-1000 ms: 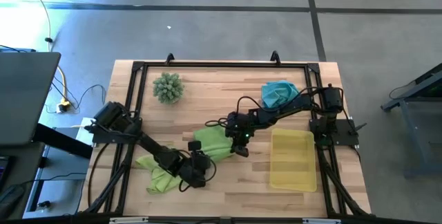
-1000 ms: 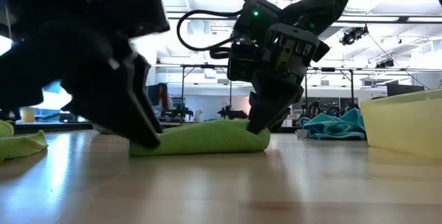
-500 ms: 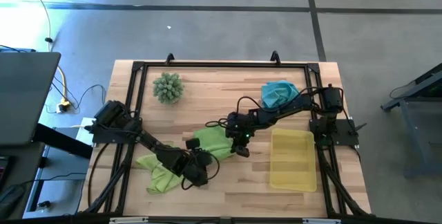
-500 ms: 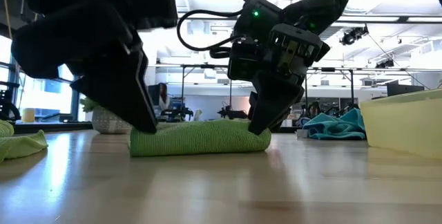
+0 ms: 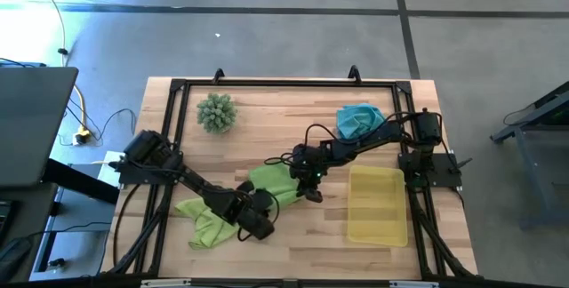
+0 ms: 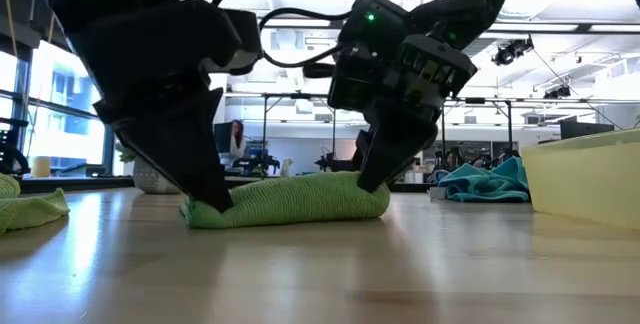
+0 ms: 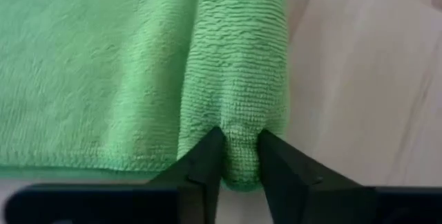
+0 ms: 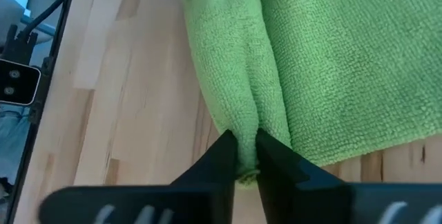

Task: Roll microfiber towels into tight, uniform cylinder then place into a basket
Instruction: Roll the green cloth

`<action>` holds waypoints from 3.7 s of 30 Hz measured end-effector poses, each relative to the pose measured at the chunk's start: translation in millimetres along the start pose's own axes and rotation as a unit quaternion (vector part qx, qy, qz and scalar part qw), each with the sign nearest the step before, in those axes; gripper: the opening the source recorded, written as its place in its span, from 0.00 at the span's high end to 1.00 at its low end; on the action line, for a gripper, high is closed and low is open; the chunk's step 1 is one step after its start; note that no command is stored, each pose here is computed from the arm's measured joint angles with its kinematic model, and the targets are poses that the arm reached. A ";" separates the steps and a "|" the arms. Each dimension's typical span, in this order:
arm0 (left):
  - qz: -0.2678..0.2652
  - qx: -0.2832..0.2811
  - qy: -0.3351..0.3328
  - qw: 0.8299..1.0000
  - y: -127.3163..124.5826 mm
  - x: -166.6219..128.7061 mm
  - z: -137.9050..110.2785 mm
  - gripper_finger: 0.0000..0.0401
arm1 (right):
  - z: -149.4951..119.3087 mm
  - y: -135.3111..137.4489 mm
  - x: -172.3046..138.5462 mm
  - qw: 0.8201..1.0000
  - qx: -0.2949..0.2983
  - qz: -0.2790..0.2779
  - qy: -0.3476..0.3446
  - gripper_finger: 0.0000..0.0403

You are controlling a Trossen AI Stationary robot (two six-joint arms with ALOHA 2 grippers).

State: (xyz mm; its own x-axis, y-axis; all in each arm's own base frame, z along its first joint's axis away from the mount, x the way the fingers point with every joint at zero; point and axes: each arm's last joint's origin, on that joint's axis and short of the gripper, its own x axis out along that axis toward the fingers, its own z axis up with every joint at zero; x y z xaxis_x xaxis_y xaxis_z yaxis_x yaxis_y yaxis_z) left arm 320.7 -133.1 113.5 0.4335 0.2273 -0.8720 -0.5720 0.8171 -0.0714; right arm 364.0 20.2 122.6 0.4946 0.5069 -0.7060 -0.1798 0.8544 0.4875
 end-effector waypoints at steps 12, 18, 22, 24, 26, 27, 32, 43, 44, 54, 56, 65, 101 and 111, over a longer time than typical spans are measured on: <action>-0.104 -0.094 -0.031 0.990 20.9 6.0 -20.3 0.99 | 17.0 24.3 -36.3 0.979 -0.201 -0.001 0.013 0.68; -0.155 -0.137 -0.053 0.977 33.9 9.4 -29.2 0.99 | -0.6 44.6 -24.9 0.937 -0.338 -0.044 -0.073 0.69; -0.161 -0.150 -0.047 0.974 35.8 9.9 -30.8 0.99 | -19.2 47.2 -10.3 0.906 -0.387 -0.140 -0.096 0.72; -0.162 -0.149 -0.049 0.974 36.3 10.2 -30.0 0.99 | -30.7 47.1 -4.8 0.900 -0.396 -0.162 -0.087 0.73; -0.164 -0.148 -0.047 0.974 37.3 10.9 -28.0 0.99 | -36.0 49.4 -2.3 0.897 -0.401 -0.163 -0.093 0.74; -0.164 -0.150 -0.047 0.974 38.1 11.4 -27.2 0.99 | -37.6 51.4 -1.3 0.896 -0.403 -0.161 -0.097 0.74; -0.164 -0.156 -0.043 0.973 41.2 13.4 -22.5 0.98 | -42.4 56.8 1.3 0.901 -0.394 -0.154 -0.090 0.73; -0.167 -0.158 -0.038 0.972 42.4 14.0 -20.6 0.98 | -38.9 77.9 -10.0 0.909 -0.365 -0.162 -0.119 0.73; -0.167 -0.158 -0.038 0.972 42.5 14.1 -20.6 0.98 | -40.3 76.3 -7.4 0.911 -0.361 -0.162 -0.114 0.73; -0.167 -0.159 -0.038 0.972 42.5 14.1 -20.4 0.98 | -46.2 58.9 12.4 0.911 -0.349 -0.198 -0.100 0.73; -0.167 -0.159 -0.038 0.972 42.5 14.1 -20.4 0.98 | -45.7 56.7 11.7 0.910 -0.350 -0.201 -0.098 0.73; -0.176 -0.148 -0.036 0.972 42.7 9.7 -18.4 0.98 | -47.6 43.1 14.4 0.926 -0.324 -0.175 -0.085 0.62; -0.125 0.084 -0.208 0.967 41.8 -51.2 -5.2 0.64 | -22.7 -3.5 3.1 0.998 0.030 -0.037 -0.052 0.99; -0.051 0.160 -0.211 0.963 36.1 -23.3 -13.8 0.64 | -6.8 -15.4 -10.2 0.992 0.117 -0.046 -0.030 0.98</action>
State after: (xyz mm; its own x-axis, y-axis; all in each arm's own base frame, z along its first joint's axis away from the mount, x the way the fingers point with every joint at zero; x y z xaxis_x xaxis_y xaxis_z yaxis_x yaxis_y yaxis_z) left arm 280.4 -116.2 124.6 0.7592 0.2760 -0.5894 -0.2958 0.9530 0.0654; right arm 356.0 2.7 118.8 0.5500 0.4148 -0.7249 0.0672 0.8432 0.5335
